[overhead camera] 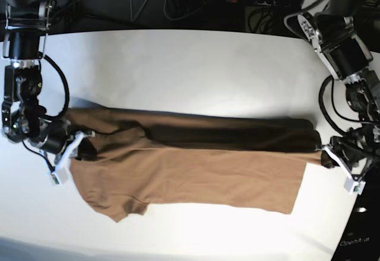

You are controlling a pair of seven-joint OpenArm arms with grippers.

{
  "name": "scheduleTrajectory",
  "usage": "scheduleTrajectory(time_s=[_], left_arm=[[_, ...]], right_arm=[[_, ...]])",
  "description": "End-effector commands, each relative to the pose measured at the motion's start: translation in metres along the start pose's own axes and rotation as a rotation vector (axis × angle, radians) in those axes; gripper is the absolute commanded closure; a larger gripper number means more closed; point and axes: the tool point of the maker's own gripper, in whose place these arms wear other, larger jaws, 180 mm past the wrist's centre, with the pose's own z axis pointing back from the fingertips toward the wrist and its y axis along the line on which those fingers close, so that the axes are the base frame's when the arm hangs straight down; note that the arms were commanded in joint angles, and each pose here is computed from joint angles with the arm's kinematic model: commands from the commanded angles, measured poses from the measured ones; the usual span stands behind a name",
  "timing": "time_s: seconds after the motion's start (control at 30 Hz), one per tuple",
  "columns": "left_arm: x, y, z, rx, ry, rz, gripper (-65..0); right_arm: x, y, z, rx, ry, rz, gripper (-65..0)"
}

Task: Fold the T-shirt properly
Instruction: 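Lift the collar-side edge with both grippers and fold it over the shirt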

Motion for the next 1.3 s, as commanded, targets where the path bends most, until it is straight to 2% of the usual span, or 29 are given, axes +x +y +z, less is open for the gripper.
scheduleTrajectory(time_s=[0.0, 0.13, 0.4, 0.57, 0.7, 0.83, 1.27], left_arm=[[0.025, 0.006, 0.009, 0.013, -0.081, -0.017, -2.7], [0.029, -0.001, 0.006, 0.002, -0.087, -0.041, -2.7], [0.041, -0.029, -0.006, -0.048, -0.109, -0.131, -2.7], [0.027, -0.026, -0.015, -0.064, -0.065, -0.101, -2.7], [0.029, -0.02, -0.018, -0.064, -0.091, -0.091, -2.7], [0.02, -0.02, -0.025, -0.079, -0.075, -0.066, -2.7], [0.026, -0.015, -0.023, -0.071, -0.107, -0.067, -2.9]], right_arm=[[0.024, -0.002, 0.007, -0.003, -0.065, 0.026, -0.9], [0.026, -0.004, 0.007, -0.012, -0.08, 0.033, -0.9], [0.018, -0.011, -0.001, -0.09, -0.016, 0.128, -0.9], [0.01, -0.01, -0.005, -0.102, 0.034, 0.222, -0.9], [0.004, -0.011, -0.009, -0.124, 0.073, 0.286, -0.9], [0.001, -0.011, -0.012, -0.144, 0.089, 0.331, -0.9], [0.019, -0.022, -0.004, -0.177, 0.053, 0.368, -0.9]])
